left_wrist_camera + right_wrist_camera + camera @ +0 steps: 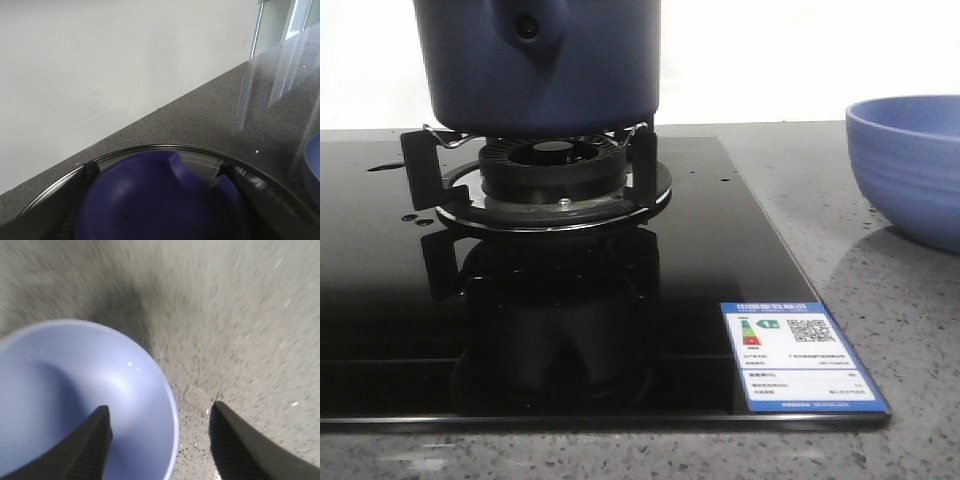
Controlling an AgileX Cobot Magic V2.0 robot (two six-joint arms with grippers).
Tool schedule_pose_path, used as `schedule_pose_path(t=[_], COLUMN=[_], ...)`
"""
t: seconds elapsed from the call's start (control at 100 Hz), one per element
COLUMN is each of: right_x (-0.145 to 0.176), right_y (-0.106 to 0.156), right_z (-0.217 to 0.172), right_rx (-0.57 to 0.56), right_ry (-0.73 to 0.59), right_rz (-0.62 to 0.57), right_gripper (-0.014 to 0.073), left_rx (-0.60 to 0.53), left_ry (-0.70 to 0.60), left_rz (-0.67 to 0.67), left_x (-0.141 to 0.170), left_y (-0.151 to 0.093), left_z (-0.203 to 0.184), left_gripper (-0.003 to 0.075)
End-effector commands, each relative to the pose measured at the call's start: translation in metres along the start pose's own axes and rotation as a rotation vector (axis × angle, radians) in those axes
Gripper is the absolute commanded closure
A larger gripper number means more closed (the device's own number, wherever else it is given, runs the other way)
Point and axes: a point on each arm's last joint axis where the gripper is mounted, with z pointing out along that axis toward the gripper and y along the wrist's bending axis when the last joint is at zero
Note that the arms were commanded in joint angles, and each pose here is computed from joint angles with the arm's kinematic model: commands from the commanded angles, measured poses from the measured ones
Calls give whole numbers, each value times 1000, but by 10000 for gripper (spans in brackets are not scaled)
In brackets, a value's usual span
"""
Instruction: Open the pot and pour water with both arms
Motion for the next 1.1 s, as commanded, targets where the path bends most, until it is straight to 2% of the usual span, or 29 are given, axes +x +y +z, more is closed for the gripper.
schedule_pose_path(t=[0.0, 0.04, 0.11, 0.23, 0.37, 0.75, 0.82, 0.94, 0.99, 1.04, 1.09], right_x=[2, 6, 15, 28, 39, 48, 48, 47, 47, 46, 45], right_y=[-1, -1, -1, -1, -1, -1, -1, -1, -1, -1, -1], right_z=[-43, -54, -74, -103, -120, -128, -128, -128, -128, -129, -129], right_rx=[-3, -7, -8, -15, -18, -20, -20, -24, -24, -24, -25], right_ry=[-198, -236, -307, -425, -482, -490, -490, -492, -497, -508, -526], right_rz=[-5, -4, -15, -15, -16, -16, -16, -17, -17, -17, -17], right_gripper=[317, 412, 657, 659, 659, 659, 659, 659, 659, 659, 659], left_rx=[39, 35, 37, 65, 68, 41, 41, 37, 36, 33, 32], left_ry=[-115, -126, -132, -117, -102, -91, -83, -82, -87, -100, -120], left_rz=[-12, -19, -24, -27, -33, -28, -11, -13, -11, -5, 4], left_x=[-26, -26, -24, -17, -13, -13, -12, -12, -13, -18, -25], left_y=[-7, -6, -5, -4, 0, 5, 6, 6, 6, 4, 2], left_z=[-8, -7, -3, 7, 16, 22, 22, 22, 21, 17, 10], left_gripper=[531, 531, 531, 531, 531, 524, 462, 212, 132, 87, 79])
